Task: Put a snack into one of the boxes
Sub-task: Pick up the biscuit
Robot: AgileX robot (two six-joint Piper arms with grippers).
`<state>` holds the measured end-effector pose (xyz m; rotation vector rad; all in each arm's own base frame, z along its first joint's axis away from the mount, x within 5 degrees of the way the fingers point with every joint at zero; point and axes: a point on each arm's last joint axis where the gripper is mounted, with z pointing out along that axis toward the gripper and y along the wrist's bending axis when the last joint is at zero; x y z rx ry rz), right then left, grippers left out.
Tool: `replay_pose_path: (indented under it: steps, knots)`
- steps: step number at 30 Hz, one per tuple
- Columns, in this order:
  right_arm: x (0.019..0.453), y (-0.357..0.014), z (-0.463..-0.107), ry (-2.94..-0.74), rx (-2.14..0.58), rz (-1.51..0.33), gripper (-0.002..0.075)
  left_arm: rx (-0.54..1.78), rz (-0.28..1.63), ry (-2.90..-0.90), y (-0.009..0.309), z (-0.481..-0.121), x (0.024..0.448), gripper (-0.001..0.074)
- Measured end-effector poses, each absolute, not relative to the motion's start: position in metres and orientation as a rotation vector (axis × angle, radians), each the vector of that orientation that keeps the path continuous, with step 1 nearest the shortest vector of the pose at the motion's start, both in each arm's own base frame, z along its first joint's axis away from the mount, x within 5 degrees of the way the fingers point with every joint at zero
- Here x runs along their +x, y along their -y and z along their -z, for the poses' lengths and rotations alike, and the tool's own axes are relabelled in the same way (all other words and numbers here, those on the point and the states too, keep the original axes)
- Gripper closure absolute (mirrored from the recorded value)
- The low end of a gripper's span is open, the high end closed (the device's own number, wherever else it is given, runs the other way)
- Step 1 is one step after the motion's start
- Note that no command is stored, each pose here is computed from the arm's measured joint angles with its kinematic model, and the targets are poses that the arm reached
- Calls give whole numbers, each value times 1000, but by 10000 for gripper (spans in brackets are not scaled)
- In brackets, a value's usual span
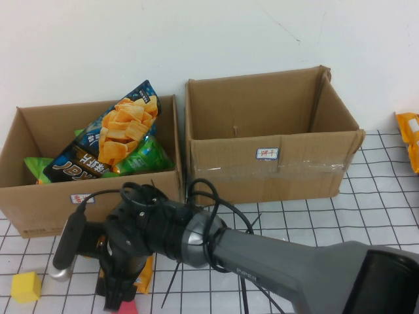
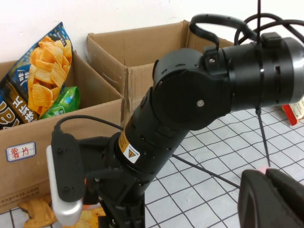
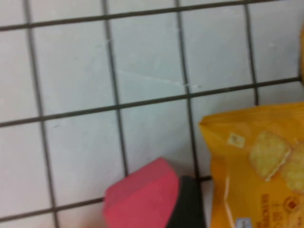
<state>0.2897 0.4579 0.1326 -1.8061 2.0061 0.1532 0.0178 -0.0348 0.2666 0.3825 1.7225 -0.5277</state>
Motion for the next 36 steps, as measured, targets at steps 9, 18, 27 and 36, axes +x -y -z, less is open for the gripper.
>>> replay_pose_path:
  steps: [9,18,27,36]
  knots:
    - [300,-458,-122,-2026,-1715,-173,197,383,528,-1722,35,-267,18,736]
    - [302,-459,-119,-2056,-1675,-183,197,383,528,-1722,35,-267,18,736]
    - [304,-462,-138,-2129,-1567,-222,197,387,530,-1729,35,-266,17,736]
    - [296,-465,-141,-2065,-1708,-298,197,387,530,-1729,35,-266,17,736]
